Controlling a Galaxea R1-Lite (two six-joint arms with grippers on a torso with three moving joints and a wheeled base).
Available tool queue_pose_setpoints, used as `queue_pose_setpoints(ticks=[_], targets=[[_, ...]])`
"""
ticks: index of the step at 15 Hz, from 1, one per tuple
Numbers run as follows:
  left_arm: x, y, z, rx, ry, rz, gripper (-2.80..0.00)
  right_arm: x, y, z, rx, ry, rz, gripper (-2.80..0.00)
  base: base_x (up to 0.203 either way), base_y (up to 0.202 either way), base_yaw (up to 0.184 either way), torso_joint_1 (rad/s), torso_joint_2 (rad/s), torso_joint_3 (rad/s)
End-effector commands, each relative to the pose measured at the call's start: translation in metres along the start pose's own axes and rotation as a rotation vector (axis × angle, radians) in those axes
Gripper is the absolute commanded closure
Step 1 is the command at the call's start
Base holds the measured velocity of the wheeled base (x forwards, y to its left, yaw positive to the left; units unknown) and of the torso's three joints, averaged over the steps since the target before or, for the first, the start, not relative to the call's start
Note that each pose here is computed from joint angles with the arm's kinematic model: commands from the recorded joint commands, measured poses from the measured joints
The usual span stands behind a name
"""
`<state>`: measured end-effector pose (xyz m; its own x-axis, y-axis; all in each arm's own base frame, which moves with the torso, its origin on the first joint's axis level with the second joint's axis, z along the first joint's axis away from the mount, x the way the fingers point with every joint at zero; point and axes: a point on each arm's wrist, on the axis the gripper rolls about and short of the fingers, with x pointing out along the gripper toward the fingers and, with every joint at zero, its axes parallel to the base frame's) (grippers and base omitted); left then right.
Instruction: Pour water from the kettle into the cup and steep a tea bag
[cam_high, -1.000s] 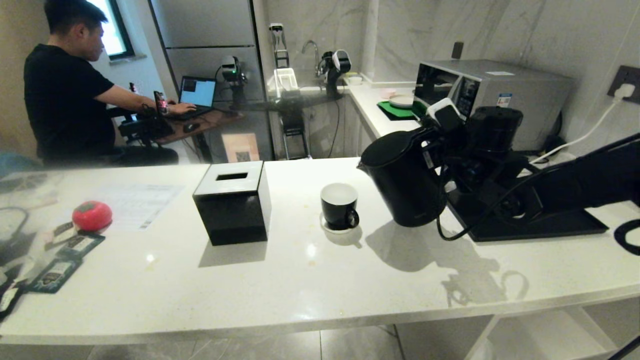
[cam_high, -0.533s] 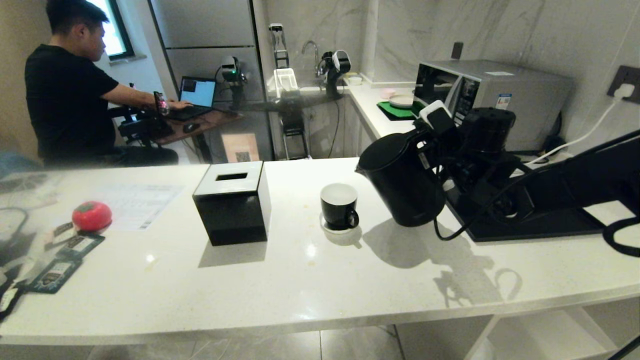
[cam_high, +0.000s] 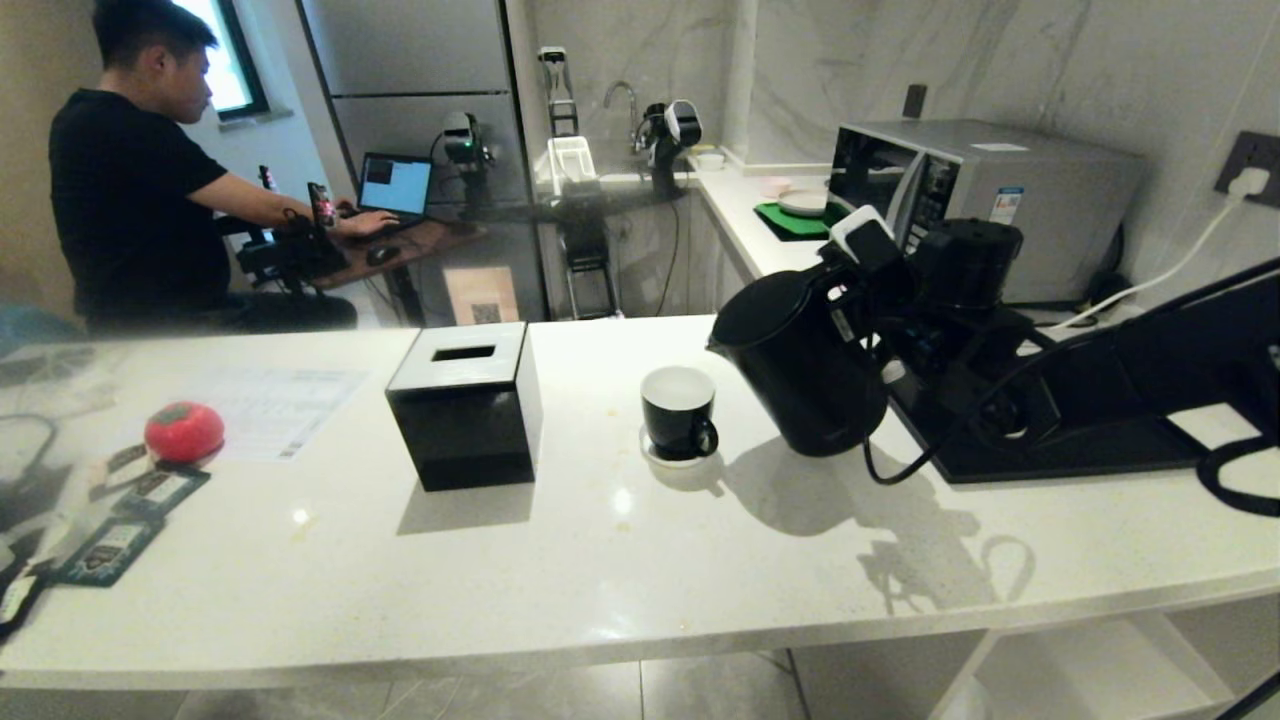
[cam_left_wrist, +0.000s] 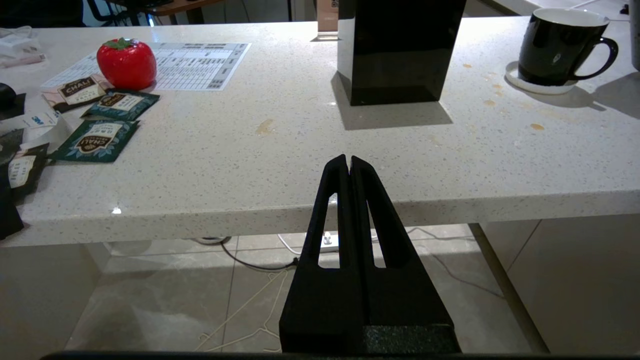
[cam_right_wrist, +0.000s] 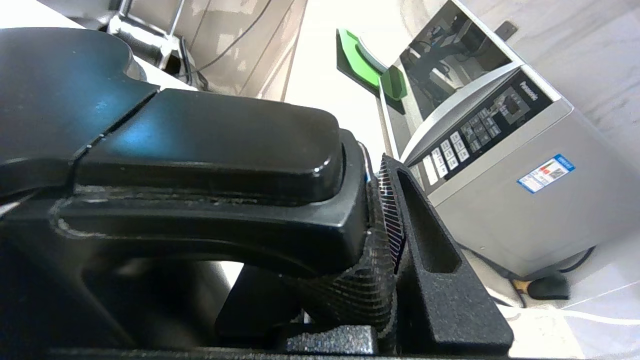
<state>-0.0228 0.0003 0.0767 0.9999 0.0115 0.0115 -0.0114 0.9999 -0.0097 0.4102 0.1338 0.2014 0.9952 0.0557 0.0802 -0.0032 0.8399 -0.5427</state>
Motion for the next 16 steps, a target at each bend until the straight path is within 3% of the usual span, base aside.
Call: queue_pose_setpoints(ticks=[1,16], targets=[[0.0000,0.0000,0.0000,0.000,-0.001,0.001,0.00,0.0001,0.0001,0.0003,-0.017,-0.004,-0.003,0.00,0.000,0.000,0.000,0.000,0.00,0.000],[0.0000,0.0000,0.0000,0.000,-0.001,0.001,0.00,0.0059,0.0022,0.0041,-0.096,-0.025,-0.002,0.00,0.000,0.000,0.000,0.000,0.00,0.000]])
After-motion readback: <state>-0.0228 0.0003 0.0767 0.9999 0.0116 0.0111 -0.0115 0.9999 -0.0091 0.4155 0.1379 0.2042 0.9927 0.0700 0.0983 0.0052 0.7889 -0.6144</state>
